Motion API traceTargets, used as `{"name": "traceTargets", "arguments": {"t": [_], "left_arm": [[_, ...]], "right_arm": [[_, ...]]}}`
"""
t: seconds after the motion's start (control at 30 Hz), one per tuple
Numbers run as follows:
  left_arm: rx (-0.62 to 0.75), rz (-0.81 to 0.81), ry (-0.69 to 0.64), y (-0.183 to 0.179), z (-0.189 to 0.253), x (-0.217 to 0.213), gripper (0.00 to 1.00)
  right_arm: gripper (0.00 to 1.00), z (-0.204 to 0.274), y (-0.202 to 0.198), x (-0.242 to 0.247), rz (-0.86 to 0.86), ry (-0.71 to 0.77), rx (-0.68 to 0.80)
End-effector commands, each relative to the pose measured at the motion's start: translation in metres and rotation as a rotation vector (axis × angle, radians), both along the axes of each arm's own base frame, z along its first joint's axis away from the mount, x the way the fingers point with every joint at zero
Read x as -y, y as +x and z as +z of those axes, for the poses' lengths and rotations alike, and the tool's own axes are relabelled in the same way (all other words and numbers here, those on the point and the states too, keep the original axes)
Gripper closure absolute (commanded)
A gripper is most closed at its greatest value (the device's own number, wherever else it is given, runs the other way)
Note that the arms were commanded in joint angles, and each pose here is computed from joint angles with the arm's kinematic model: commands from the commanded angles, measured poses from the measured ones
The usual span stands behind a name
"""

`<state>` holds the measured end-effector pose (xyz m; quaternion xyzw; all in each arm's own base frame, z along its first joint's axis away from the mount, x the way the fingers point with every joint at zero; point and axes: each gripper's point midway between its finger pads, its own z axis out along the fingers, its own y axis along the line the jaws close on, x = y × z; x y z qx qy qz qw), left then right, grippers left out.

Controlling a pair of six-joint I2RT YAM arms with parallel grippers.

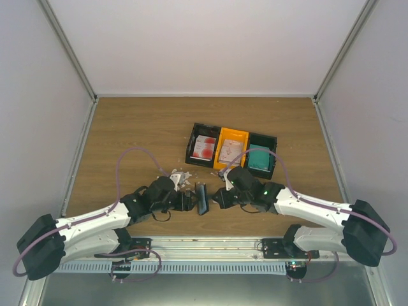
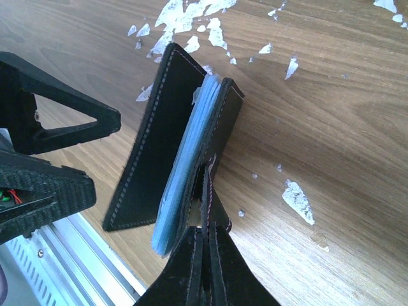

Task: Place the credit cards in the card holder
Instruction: Open the card holder at the center of the board.

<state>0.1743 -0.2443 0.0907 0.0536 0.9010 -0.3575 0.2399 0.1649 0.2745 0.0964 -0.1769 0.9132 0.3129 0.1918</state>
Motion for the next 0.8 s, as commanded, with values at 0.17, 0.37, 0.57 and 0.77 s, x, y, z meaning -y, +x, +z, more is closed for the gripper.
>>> {"name": "traceTargets", "arguments": {"t": [0.17,0.37,0.57,0.77], "left_arm": [[0.042,0.033,0.009,0.010,0.004,-0.004,0.28],[0.034,0.087,0.063,0.014,-0.003,-0.015,0.36],[0.063,0.119,0.082,0.019,0.004,-0.021,0.43],[0.094,0.127,0.078,0.022,0.013,-0.023,0.53]], "right_arm": [[1.00,0.006,0.007,-0.004,0.006,0.012,0.046],[1.00,-0.014,0.014,0.014,-0.068,-0.094,0.043],[1.00,-0.031,0.017,0.027,-0.113,-0.172,0.030],[1.00,-0.038,0.019,0.031,-0.129,-0.204,0.028]]}}
